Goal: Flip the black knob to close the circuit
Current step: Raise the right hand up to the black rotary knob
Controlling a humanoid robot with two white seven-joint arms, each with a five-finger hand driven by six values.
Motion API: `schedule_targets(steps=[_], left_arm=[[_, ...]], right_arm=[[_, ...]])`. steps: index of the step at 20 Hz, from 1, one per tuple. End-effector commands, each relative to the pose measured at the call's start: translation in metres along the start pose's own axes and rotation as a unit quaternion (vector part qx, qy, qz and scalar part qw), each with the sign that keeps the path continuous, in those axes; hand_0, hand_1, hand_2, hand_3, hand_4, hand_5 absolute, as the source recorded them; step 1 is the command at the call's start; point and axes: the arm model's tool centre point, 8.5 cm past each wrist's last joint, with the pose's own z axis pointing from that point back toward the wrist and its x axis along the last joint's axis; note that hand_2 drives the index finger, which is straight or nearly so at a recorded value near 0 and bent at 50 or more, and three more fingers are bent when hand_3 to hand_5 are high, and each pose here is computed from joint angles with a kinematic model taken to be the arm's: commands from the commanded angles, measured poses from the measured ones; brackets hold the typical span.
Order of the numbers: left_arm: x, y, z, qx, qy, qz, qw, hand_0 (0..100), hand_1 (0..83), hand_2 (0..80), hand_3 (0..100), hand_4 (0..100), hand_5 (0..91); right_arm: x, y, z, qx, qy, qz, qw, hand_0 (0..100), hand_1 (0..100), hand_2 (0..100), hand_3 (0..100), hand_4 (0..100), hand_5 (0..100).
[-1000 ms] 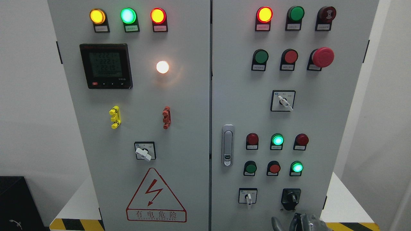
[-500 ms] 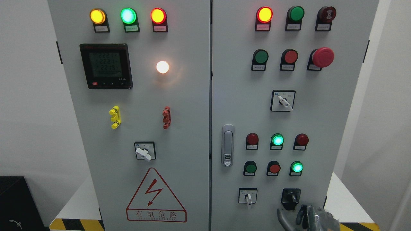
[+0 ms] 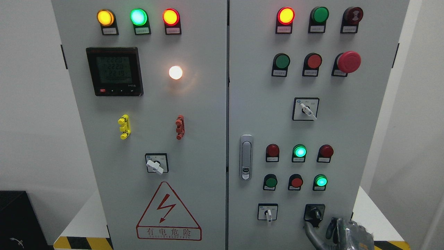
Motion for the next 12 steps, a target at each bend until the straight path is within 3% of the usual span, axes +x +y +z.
schedule_targets(steps=[1, 12], left_arm=[[-0.0068, -0.0007, 0.0015, -0.005, 0.009, -0.022, 1.000, 12, 55.6, 0.0, 0, 0, 0.0], [-0.0068, -0.0007, 0.0015, -0.005, 0.009, -0.022, 1.000, 12, 55.6, 0.0, 0, 0, 0.0]], right_arm=[[-0.0086, 0.0004, -0.0018, -0.003, 0.012, 0.013, 1.000, 0, 8, 77, 94, 77, 79], [-0.0108, 0.0048, -0.0082, 0.002, 0.019, 0.019, 1.000, 0, 10, 77, 93, 77, 79]])
